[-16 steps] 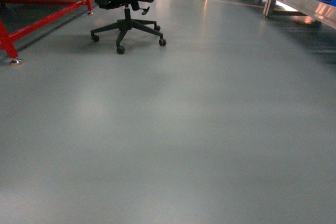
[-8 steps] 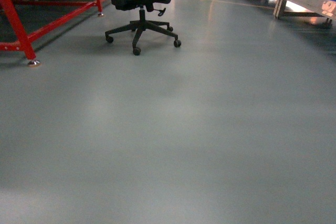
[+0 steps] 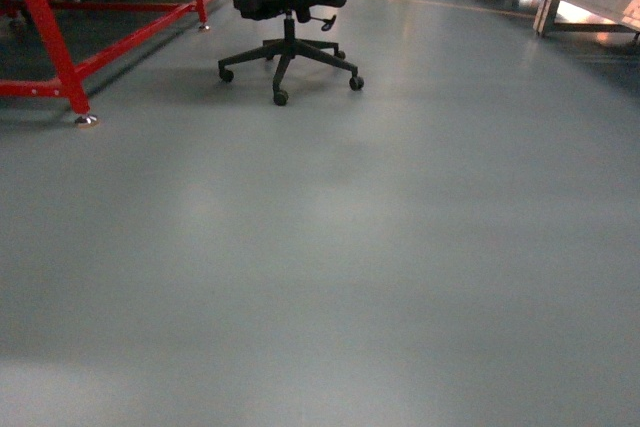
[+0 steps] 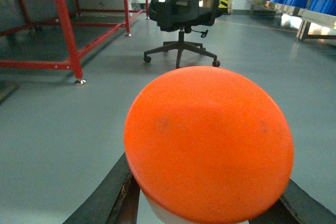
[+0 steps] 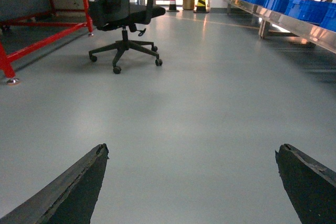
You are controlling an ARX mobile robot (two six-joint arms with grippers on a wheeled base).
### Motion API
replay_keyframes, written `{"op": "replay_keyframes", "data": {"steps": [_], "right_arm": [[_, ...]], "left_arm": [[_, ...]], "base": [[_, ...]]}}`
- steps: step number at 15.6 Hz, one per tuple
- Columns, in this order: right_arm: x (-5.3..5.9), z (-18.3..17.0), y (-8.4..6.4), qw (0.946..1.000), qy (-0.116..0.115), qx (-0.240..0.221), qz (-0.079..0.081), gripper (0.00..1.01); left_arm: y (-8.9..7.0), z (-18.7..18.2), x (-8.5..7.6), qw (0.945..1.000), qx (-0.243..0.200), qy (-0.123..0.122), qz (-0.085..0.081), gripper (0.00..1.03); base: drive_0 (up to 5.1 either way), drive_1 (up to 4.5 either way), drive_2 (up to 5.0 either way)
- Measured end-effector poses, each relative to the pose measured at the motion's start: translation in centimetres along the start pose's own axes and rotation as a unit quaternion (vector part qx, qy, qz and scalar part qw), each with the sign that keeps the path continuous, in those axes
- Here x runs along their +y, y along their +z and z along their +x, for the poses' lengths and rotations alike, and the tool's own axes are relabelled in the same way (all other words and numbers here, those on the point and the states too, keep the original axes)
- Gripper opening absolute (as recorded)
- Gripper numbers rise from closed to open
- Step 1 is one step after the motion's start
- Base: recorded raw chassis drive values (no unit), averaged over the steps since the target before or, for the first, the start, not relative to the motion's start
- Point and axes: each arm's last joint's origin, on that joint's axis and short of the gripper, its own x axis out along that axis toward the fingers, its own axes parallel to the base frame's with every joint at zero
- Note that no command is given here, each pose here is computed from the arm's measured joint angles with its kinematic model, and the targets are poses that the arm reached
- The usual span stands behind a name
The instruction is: Pick capacitor and pack into box
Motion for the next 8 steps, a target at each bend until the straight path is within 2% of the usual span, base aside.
{"op": "replay_keyframes", "data": {"steps": [8], "right_arm": [[0.0,0.0,0.01,1.0,0.0,-0.001,0.0,0.98]], "left_arm": [[-0.02,0.0,0.0,1.0,0.001,0.0,0.0,0.44]], "base": [[-5.0,2.36,2.4]]}}
